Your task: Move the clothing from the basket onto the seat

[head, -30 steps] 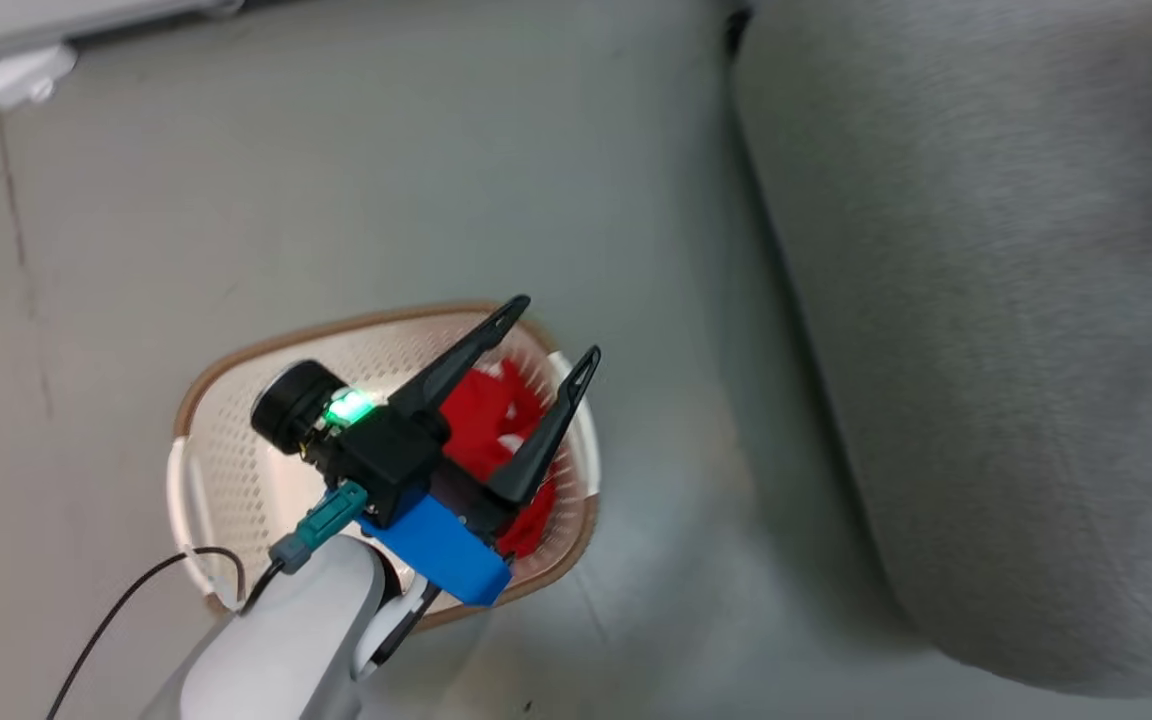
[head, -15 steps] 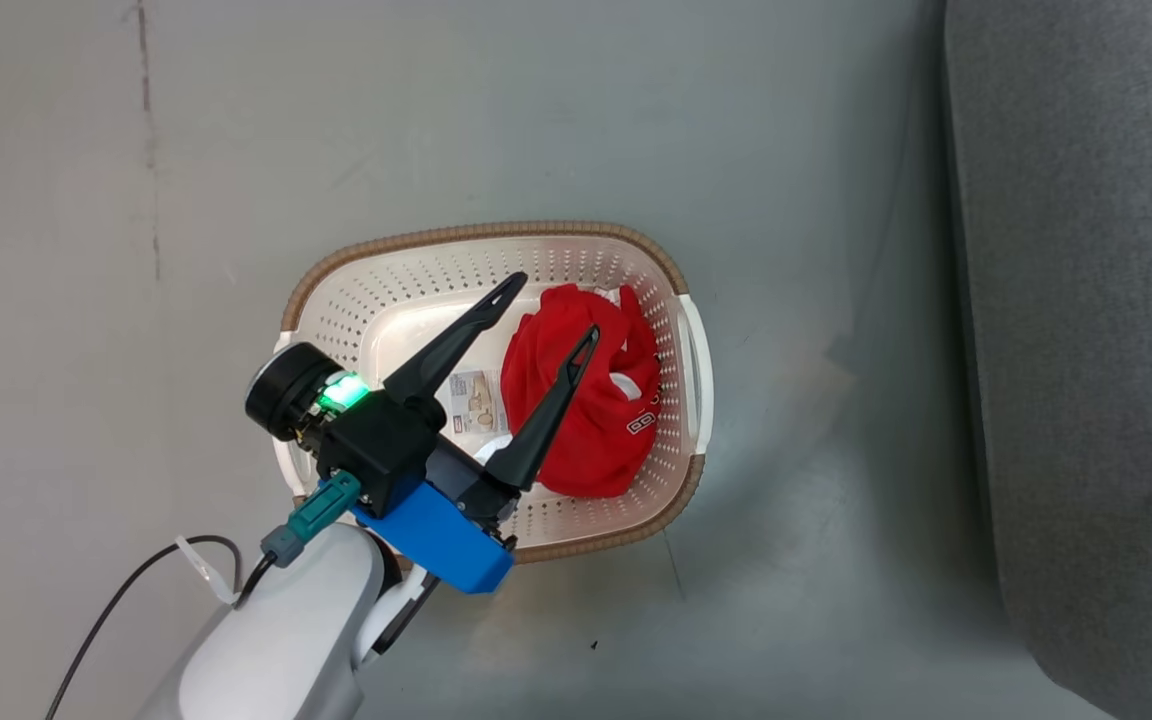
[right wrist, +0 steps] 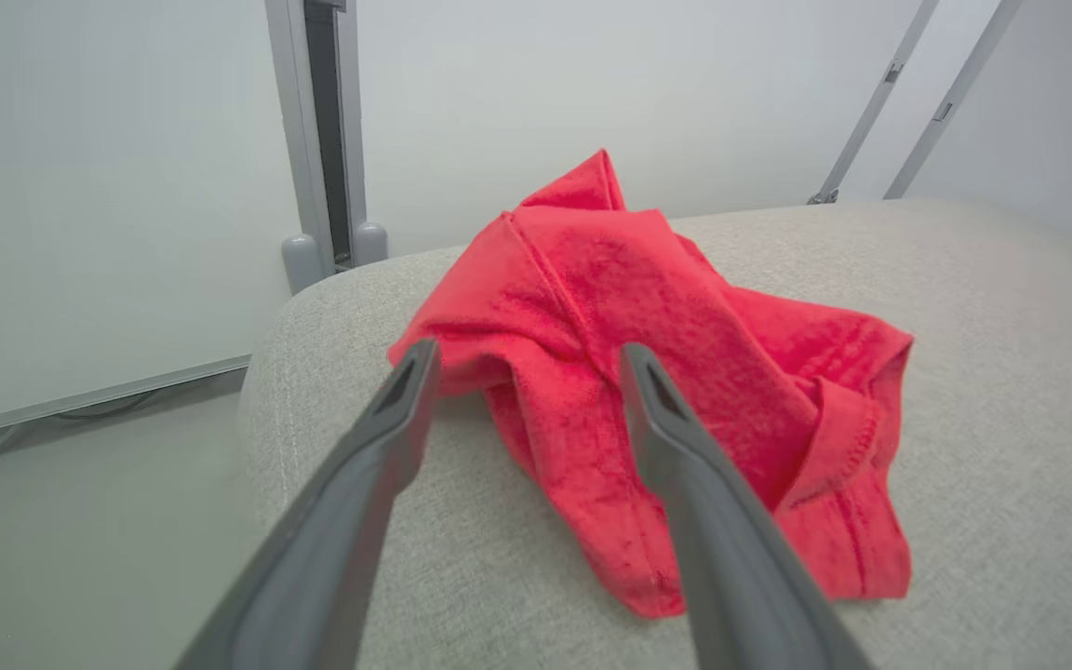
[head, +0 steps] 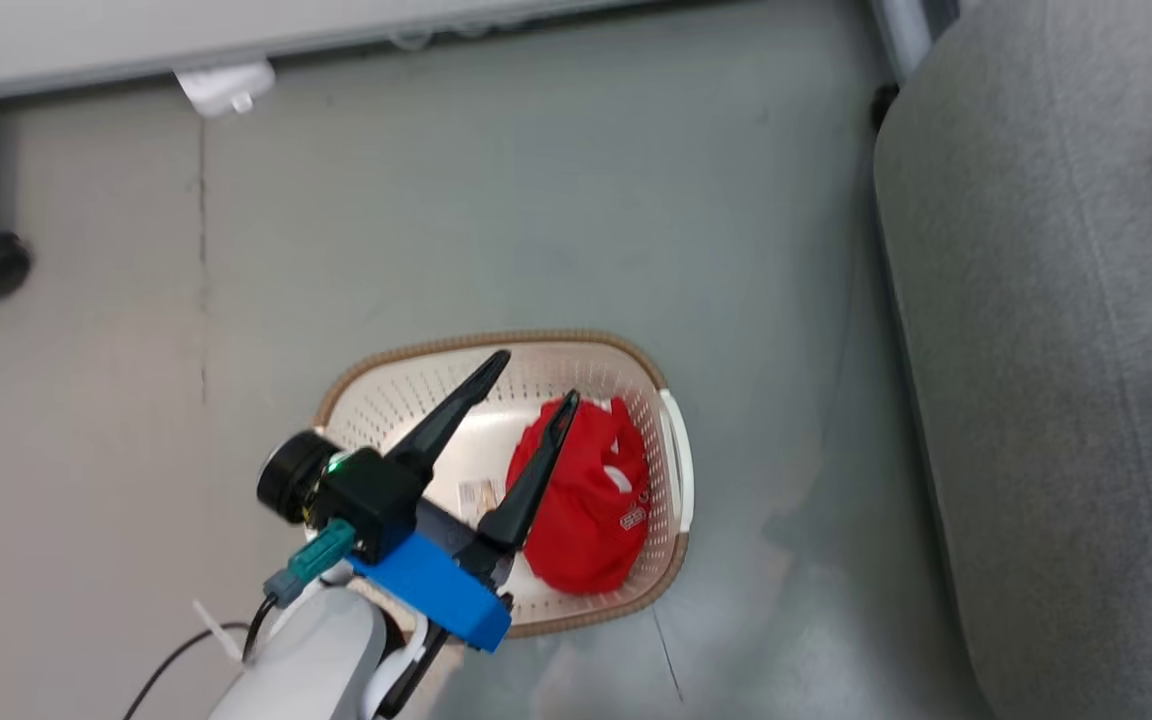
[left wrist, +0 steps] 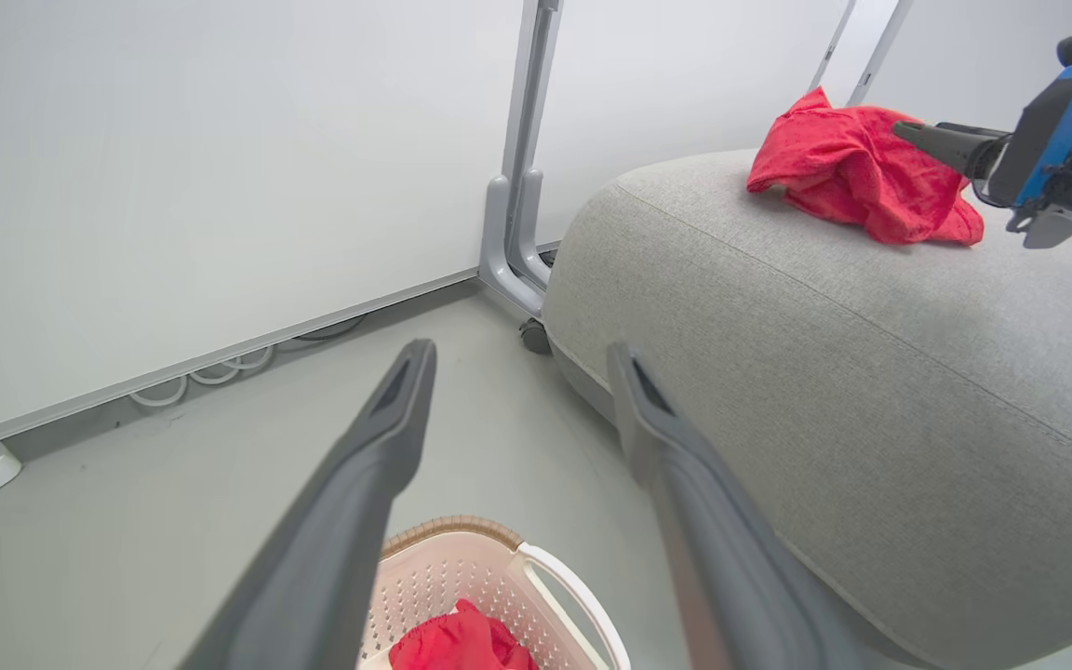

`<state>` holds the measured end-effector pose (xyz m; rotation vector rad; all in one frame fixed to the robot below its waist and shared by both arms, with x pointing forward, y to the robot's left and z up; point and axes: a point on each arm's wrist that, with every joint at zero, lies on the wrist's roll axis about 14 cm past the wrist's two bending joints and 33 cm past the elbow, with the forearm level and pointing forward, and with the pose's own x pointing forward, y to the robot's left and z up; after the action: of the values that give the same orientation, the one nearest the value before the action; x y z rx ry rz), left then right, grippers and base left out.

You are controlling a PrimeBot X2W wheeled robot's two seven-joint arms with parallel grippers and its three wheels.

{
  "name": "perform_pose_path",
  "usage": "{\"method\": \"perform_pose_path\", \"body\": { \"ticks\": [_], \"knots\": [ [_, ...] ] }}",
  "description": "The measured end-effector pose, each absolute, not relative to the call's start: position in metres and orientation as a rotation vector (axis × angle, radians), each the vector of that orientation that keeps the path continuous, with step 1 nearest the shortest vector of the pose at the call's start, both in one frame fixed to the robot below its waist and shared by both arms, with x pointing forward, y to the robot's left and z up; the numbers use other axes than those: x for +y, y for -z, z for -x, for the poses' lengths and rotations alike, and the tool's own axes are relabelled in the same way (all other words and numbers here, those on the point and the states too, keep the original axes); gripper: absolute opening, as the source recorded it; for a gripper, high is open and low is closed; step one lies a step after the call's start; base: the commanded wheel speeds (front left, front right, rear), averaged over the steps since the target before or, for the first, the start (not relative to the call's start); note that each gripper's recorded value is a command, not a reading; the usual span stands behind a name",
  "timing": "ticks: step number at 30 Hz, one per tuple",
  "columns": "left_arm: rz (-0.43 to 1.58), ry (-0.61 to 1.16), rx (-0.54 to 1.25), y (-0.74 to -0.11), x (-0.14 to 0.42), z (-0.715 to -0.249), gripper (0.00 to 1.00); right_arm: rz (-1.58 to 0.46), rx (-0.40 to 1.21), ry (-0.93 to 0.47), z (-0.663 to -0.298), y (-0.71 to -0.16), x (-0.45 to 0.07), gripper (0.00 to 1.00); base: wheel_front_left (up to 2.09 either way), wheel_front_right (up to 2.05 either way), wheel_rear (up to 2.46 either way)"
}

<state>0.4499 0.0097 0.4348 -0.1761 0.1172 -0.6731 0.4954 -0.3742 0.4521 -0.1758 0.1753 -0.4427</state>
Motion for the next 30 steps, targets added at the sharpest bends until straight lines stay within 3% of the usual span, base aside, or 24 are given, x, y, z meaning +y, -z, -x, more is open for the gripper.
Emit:
{"method": "perform_pose_path", "body": {
  "ticks": [15, 30],
  "knots": [
    [0.168, 0.4, 0.052, -0.477, 0.091, -0.386, 1.0, 0.087, -0.013, 0.087, -0.422, -0.517, -0.236, 1.0, 0.0, 0.0, 0.0],
    [0.184, 0.138, 0.01, -0.481, 0.169, -0.349, 1.0, 0.045, -0.024, -0.109, -0.382, -0.521, -0.168, 1.0, 0.0, 0.0, 0.0]
  ]
}}
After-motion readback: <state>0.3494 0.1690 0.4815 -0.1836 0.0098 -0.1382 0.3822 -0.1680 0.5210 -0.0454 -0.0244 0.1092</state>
